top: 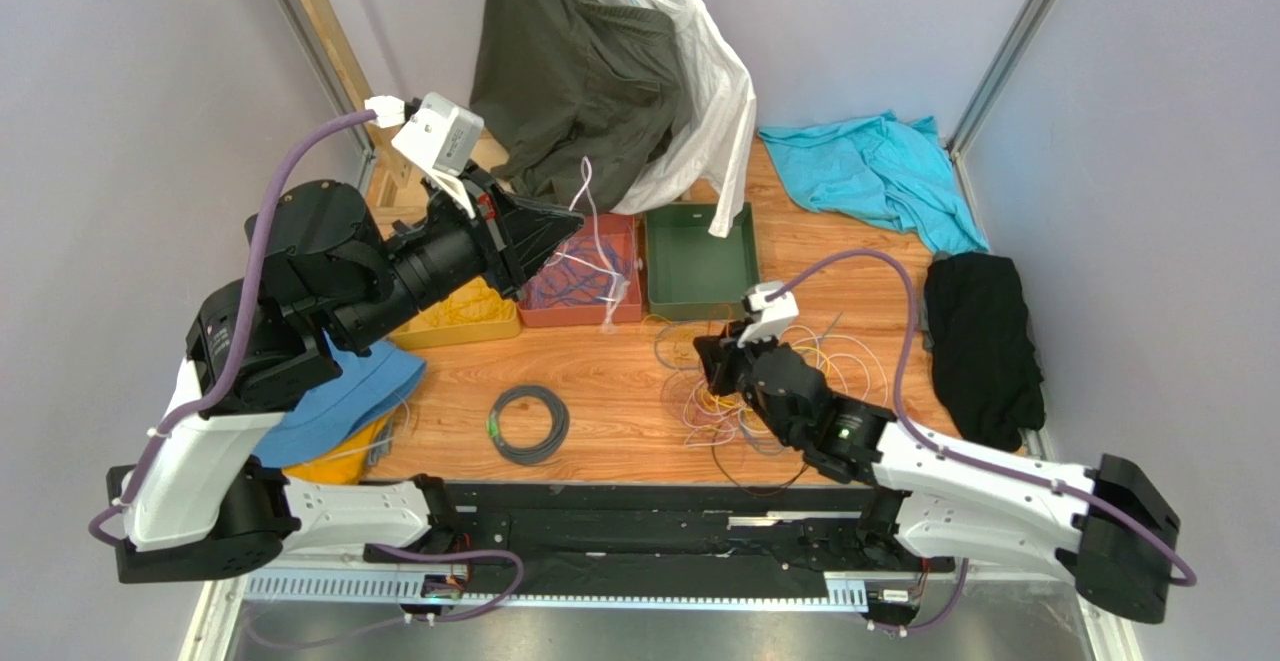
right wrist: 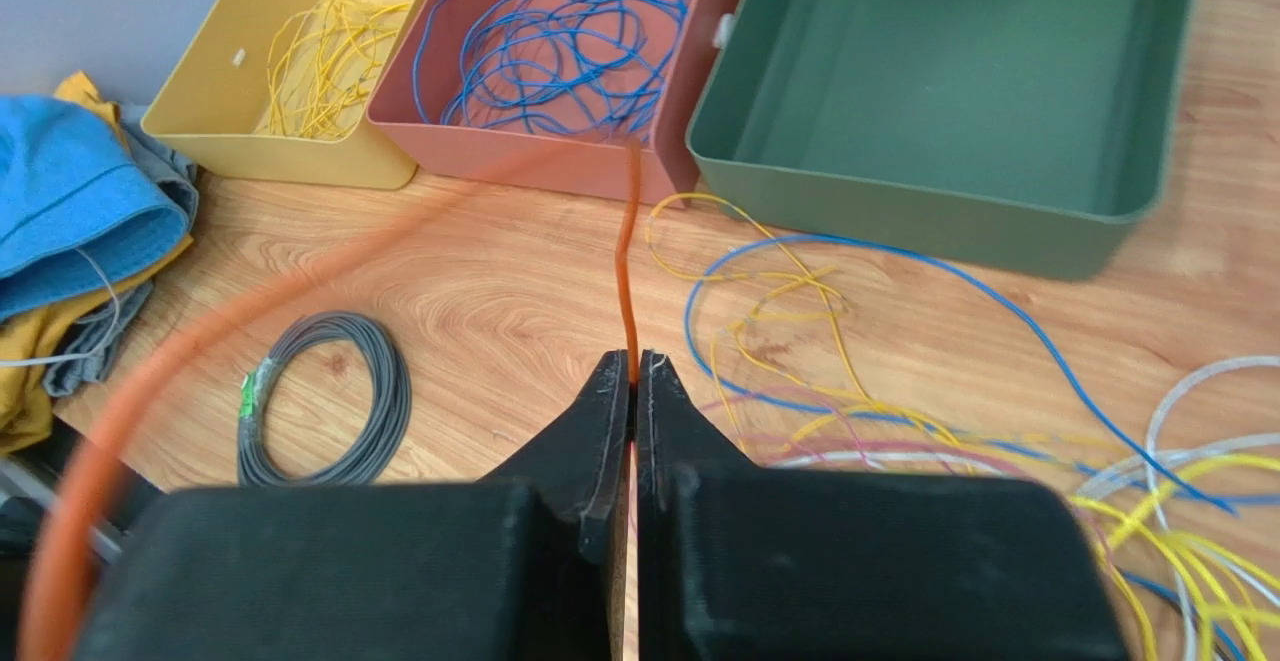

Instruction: Untangle the cables

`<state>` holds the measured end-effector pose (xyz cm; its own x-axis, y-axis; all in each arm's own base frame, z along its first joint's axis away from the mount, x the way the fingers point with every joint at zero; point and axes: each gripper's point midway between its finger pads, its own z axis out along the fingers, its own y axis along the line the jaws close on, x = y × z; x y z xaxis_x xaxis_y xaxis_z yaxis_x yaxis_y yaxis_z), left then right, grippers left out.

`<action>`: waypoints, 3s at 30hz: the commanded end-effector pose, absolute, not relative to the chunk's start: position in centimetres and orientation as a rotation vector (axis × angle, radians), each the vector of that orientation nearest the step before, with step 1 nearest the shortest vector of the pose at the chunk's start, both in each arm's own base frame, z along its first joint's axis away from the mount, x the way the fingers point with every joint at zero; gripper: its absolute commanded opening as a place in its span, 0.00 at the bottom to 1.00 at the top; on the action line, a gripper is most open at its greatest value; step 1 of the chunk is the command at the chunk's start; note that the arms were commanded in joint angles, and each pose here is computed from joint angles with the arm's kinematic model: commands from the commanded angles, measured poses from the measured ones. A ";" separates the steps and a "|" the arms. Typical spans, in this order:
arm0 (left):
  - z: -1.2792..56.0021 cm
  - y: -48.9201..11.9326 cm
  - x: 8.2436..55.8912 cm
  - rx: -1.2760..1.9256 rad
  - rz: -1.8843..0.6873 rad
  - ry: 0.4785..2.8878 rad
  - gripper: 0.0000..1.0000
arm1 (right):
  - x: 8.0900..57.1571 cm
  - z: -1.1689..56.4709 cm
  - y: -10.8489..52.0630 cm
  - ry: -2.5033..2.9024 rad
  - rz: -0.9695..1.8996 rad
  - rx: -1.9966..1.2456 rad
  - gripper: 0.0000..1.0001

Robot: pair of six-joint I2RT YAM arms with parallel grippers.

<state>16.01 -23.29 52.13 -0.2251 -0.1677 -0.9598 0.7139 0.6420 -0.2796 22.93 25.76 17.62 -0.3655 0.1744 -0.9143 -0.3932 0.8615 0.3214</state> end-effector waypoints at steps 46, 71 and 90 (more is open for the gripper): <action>32.3 -35.8 39.9 0.262 -0.613 1.821 0.00 | 16.6 26.4 13.7 1.724 0.714 -0.005 0.79; 25.4 -35.9 39.6 0.185 -0.669 1.789 0.97 | 17.1 24.5 13.9 1.739 0.685 -0.005 0.79; 10.5 -29.2 18.9 0.187 -0.696 2.120 0.81 | 17.3 18.6 16.6 1.886 0.691 -0.008 0.73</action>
<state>19.50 -30.65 9.89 -0.5949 0.0065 -0.8038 0.4477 0.8332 -0.3246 17.25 15.61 17.95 -0.4204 0.2666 -0.8673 -0.3024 0.8601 0.4109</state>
